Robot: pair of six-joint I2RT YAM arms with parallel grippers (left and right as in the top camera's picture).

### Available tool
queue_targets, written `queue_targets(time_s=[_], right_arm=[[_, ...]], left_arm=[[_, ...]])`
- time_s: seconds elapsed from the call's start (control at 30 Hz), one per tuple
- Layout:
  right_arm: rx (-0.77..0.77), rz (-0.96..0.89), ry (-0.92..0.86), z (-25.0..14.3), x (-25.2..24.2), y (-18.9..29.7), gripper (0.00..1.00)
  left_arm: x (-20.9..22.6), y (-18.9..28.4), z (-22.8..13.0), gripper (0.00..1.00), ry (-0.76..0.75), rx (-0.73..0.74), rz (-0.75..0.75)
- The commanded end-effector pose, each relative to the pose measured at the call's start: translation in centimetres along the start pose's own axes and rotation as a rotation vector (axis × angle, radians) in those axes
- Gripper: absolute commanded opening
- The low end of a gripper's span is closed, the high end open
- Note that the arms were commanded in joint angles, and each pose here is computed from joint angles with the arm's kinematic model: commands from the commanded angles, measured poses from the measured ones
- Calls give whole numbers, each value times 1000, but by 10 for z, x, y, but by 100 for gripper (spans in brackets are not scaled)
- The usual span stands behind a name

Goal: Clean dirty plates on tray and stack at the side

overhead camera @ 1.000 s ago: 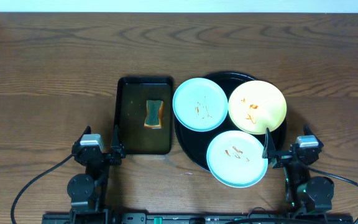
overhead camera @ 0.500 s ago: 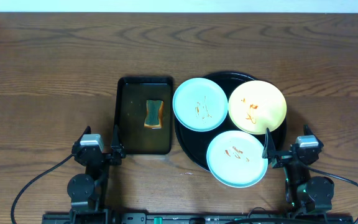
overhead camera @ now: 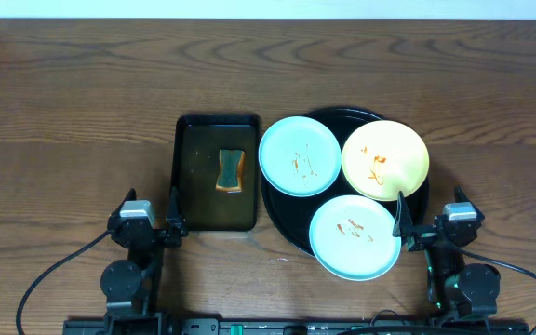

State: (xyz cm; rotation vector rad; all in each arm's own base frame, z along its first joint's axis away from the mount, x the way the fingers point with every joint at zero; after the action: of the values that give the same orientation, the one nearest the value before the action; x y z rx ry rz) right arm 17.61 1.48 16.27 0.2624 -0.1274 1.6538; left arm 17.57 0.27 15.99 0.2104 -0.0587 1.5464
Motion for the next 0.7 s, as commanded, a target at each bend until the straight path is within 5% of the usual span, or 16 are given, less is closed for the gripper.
queue_targets(time_s=[0.0,0.37,0.67], right_arm=[[5,-4,16,-1,0,0,99],[5,-4,16,-1,0,0,99],[5,-4,16,-1,0,0,99]], left_arm=[[-2,0,-11,78,-14,45,-14],[-3,0,-10,78,0,43,-21],[0,0,-6,78,212,44,6]])
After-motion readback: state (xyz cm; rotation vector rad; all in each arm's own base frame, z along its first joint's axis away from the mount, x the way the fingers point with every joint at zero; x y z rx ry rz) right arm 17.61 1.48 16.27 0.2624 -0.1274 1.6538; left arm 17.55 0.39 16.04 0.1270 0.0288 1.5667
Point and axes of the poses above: each gripper's point midway between its finger pads, its own y axis back along the fingers, its own x axis along the line the jaws close on, z = x × y, the point moved 7 cm from there along y, back along the fingers, and after that the axes turned 15 degrees about -y, right-handed, at the moved point
